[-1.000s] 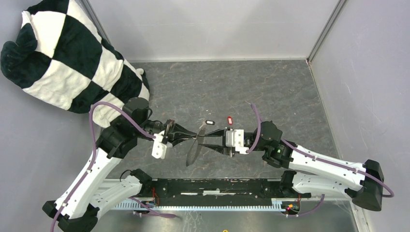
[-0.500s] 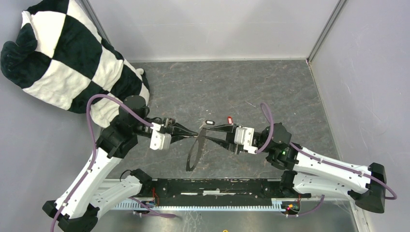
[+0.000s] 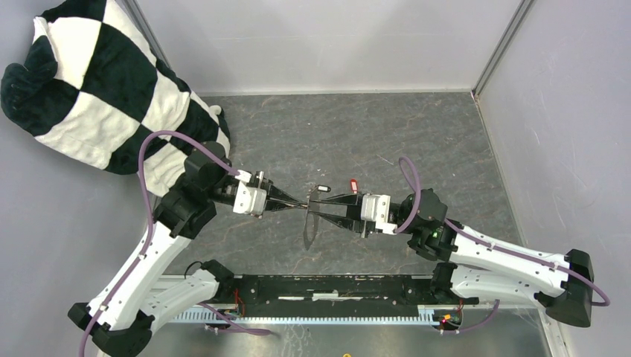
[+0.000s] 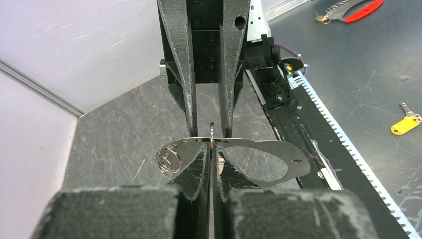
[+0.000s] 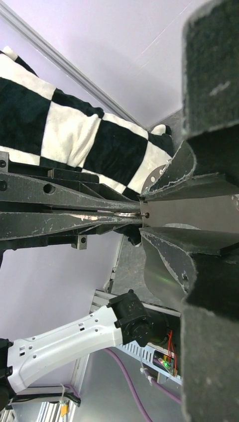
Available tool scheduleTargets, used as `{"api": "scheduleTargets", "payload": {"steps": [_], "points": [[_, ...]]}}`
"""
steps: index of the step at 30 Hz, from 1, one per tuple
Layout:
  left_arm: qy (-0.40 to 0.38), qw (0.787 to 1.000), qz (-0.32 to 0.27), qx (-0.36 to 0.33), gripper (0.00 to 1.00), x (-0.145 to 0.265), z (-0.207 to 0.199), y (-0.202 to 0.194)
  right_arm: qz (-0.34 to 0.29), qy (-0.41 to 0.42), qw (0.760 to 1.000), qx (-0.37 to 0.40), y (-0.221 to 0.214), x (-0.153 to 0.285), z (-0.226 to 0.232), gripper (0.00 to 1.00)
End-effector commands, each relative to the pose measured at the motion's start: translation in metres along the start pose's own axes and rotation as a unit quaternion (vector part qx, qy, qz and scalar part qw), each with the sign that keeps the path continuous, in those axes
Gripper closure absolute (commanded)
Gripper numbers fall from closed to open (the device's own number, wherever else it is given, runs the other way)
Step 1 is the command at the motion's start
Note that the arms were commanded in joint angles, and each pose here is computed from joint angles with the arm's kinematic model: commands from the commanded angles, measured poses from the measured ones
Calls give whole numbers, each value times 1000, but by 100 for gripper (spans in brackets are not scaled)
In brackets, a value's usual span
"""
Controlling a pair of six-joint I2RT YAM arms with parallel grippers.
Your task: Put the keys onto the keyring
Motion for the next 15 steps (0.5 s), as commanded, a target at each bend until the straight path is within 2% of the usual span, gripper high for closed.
{"api": "scheduleTargets", "payload": {"steps": [1,5,11,13,15], "points": [[-6,1000,-26,-1,98,-1,3,16,-31,3,1000,-3,18,-6,0,69],[-7,1000,-24,1,98,-2,2,14,-30,8,999,-13,18,-9,0,74],[-12,1000,-17,1,98,-2,-2,7,-4,8,999,-32,11,-16,-2,89],[-13,1000,-12,4,98,-2,-2,4,15,7,999,-41,7,-19,-3,97],[-12,1000,-7,9,96,-2,-3,1,39,-3,998,-53,1,-22,-7,99]]}}
Point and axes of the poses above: each gripper's point midway between its finger pads, its own x axis back along the fingers, its own z axis along the line the jaws close on, y = z × x, the point moved 1 cm from there along x, back along the fingers, and after that the axes turned 11 degrees about -x, right-handed, at the moved point
